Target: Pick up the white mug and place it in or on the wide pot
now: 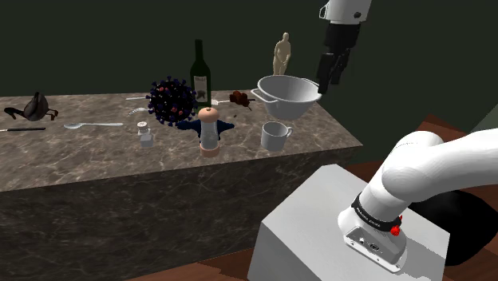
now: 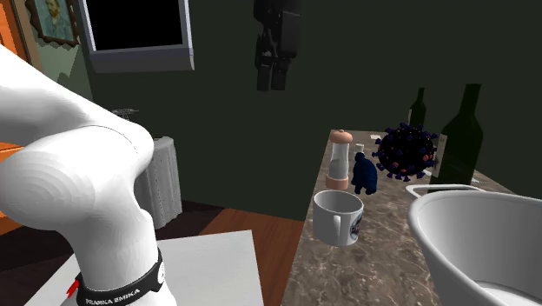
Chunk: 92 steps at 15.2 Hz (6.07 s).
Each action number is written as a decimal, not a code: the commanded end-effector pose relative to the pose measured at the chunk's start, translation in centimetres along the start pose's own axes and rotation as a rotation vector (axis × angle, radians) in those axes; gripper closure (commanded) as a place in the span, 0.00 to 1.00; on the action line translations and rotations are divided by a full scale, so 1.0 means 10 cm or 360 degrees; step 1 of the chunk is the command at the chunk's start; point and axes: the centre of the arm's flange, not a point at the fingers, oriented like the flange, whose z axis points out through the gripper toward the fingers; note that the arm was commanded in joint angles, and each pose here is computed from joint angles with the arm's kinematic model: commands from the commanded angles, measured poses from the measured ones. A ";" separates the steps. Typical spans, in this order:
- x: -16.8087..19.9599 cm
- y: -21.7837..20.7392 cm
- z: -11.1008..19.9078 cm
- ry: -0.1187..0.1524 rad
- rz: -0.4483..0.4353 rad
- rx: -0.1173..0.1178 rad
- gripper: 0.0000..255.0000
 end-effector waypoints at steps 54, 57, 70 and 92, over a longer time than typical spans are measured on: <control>1.69 -0.36 2.07 0.0014 0.0099 -0.0086 1.00; 1.67 -0.36 1.91 0.0014 0.0099 -0.0086 1.00; 1.60 -0.35 1.23 0.0014 0.0099 -0.0086 1.00; 1.67 0.17 0.28 0.0014 0.0099 -0.0086 1.00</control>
